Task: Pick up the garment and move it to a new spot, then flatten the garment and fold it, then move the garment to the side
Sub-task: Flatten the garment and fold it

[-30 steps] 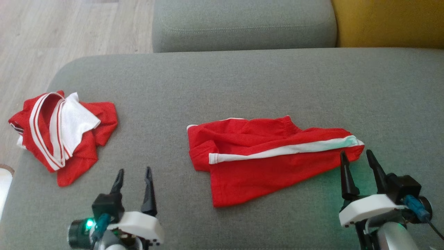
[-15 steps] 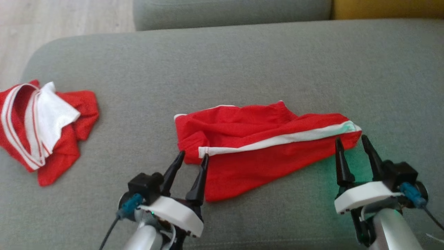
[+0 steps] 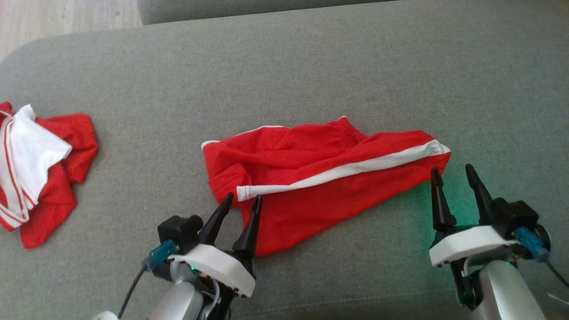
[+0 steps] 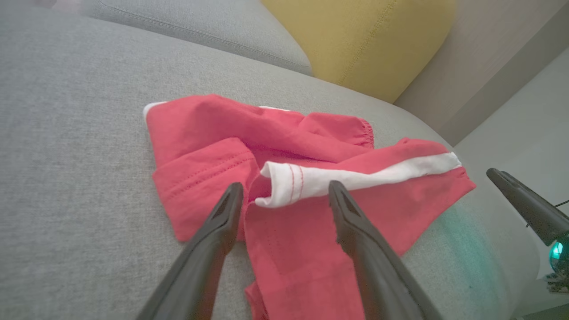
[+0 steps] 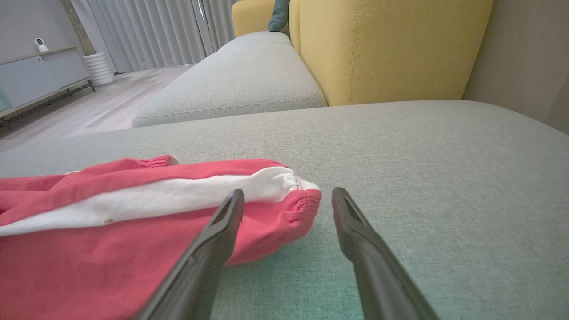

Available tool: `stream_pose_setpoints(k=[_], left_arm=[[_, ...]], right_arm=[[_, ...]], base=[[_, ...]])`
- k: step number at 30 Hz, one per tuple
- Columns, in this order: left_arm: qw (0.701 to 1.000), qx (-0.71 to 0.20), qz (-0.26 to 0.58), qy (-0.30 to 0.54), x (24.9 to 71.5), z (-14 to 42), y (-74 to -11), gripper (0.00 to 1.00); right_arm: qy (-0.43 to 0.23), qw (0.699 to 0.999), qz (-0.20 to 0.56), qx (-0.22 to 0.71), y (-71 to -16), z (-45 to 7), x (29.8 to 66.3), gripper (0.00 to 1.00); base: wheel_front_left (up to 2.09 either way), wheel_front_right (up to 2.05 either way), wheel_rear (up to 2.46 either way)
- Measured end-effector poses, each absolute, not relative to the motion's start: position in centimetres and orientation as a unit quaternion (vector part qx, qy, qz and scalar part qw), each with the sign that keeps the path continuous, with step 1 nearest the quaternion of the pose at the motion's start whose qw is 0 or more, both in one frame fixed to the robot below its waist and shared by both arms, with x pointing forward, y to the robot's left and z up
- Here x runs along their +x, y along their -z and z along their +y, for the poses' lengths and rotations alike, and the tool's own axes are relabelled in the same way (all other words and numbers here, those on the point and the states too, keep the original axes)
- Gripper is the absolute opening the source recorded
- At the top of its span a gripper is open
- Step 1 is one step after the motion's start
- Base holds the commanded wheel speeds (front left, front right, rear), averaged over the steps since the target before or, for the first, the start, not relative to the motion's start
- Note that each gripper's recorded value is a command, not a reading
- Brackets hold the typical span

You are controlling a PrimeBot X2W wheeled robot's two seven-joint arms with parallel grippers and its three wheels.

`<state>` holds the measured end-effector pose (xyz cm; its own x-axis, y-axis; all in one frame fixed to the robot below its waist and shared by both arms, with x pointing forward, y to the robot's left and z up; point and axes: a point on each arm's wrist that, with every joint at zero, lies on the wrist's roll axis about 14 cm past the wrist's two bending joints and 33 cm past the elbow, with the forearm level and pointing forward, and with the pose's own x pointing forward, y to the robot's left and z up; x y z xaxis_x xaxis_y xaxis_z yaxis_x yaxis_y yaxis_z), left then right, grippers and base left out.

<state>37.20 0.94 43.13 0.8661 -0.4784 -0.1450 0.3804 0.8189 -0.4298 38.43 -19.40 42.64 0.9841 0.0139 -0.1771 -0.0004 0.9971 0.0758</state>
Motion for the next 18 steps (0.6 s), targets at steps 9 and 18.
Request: stream_pose_setpoints(k=[9,18], left_arm=[[0.938,-0.215,0.127,0.239,37.6,0.2,-43.2,1.00],[0.933,-0.226,0.137,0.245,37.6,-0.2,-42.7,0.75]], right_arm=[[0.001,0.996,0.080,0.036,-43.2,-19.8,39.0,1.00],[0.006,0.996,0.084,0.035,-43.0,-20.2,38.9,1.00]], base=[[0.00,0.00,0.00],[0.00,0.00,0.00]])
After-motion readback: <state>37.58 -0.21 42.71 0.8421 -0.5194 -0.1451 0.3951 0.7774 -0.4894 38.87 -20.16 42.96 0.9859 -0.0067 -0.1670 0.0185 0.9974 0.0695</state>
